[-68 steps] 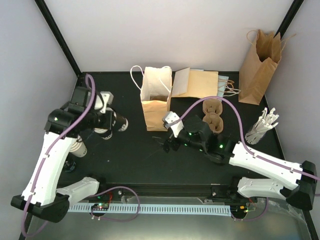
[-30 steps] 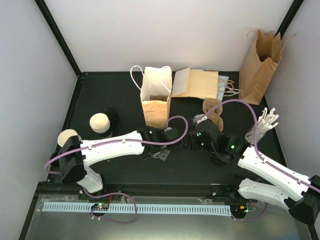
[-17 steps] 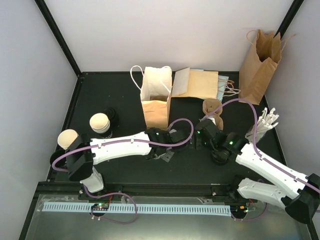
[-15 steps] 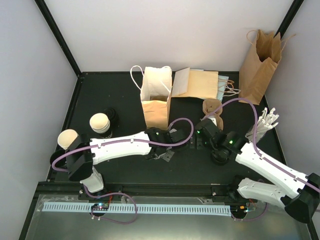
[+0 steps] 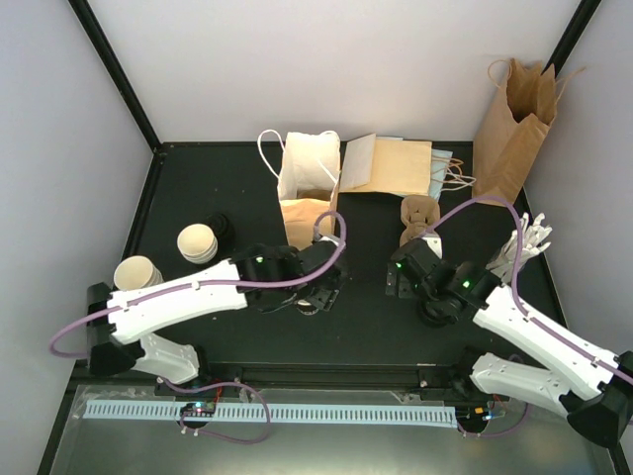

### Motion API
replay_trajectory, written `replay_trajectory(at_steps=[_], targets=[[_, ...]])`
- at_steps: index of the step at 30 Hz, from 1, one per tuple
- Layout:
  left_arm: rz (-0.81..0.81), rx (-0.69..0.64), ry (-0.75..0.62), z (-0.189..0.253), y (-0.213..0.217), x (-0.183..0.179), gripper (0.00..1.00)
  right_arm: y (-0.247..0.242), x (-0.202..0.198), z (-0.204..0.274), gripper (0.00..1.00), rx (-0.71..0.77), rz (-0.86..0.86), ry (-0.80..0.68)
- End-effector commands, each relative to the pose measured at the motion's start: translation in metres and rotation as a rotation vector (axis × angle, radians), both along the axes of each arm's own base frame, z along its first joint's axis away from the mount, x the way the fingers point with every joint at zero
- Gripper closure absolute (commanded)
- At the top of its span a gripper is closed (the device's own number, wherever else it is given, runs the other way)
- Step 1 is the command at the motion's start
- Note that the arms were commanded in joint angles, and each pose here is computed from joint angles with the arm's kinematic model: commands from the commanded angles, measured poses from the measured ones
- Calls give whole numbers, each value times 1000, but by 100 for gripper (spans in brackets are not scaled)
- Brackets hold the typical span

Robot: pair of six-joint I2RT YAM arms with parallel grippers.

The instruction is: Pack the takeout coffee

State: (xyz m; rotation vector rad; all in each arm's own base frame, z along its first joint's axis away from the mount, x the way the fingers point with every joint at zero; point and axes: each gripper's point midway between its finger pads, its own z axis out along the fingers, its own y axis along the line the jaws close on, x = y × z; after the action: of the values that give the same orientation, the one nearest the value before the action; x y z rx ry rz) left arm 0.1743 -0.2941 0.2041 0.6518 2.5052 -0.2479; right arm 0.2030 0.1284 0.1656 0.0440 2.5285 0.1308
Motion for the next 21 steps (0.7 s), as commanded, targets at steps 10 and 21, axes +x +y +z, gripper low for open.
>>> replay_trajectory(at_steps=[10,21], targets=[[63,-277,-109,44,60,1,1,-16,-6,-3,0,-77,-76,74],[104,-435,-58,14,100,1,1,-61,-9,-29,8,-27,-302,175]])
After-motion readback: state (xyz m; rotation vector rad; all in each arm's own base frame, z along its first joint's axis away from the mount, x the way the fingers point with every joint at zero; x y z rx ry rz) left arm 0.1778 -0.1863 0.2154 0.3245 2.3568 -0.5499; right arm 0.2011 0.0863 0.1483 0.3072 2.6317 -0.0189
